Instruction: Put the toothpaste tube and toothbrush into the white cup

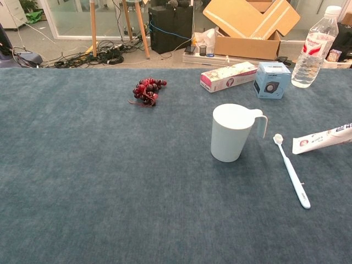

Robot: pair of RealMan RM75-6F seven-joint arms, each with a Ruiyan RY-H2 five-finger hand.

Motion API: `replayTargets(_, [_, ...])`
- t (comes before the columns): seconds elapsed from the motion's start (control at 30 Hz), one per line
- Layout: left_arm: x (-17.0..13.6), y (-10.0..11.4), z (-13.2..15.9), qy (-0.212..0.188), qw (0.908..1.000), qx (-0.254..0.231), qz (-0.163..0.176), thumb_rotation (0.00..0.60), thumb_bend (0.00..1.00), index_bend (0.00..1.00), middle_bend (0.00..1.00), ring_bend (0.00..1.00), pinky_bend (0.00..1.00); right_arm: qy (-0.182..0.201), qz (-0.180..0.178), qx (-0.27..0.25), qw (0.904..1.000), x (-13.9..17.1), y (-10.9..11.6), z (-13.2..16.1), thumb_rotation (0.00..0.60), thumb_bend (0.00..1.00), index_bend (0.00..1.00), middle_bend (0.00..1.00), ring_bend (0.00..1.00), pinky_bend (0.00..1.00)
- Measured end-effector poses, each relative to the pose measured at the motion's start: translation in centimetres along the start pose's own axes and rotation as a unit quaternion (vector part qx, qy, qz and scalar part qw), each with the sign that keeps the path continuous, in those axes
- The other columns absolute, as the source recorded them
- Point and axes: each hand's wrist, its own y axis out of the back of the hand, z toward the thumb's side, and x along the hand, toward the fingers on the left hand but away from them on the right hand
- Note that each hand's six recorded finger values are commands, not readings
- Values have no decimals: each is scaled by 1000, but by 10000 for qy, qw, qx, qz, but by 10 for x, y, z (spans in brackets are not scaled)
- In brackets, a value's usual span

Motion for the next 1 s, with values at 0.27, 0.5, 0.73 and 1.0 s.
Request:
replayTargets(0.27, [0, 1, 0, 3, 10000, -4, 12, 600, 27, 461, 365, 311, 375, 183, -241, -128, 9995, 13, 25, 8, 600, 307, 654, 54, 0, 60])
replayTargets(0.5, [-1, 2, 0, -5, 10000, -8, 23, 600, 28, 461, 365, 311, 375, 406, -460, -262, 9978, 28, 52, 18, 600, 307, 657, 55, 0, 60])
replayTargets(0.73, [-1, 1, 1, -6, 10000, -5, 20, 600, 27, 461, 365, 311, 375, 663, -634, -401, 9950, 42, 78, 33, 600, 307, 660, 56, 0, 60])
replayTargets(1.0, [-1, 4, -1, 10, 10000, -23, 50, 600, 28, 461, 365, 311, 375, 1128, -809, -626, 9883, 50, 107, 66, 600, 307, 660, 57, 0, 60])
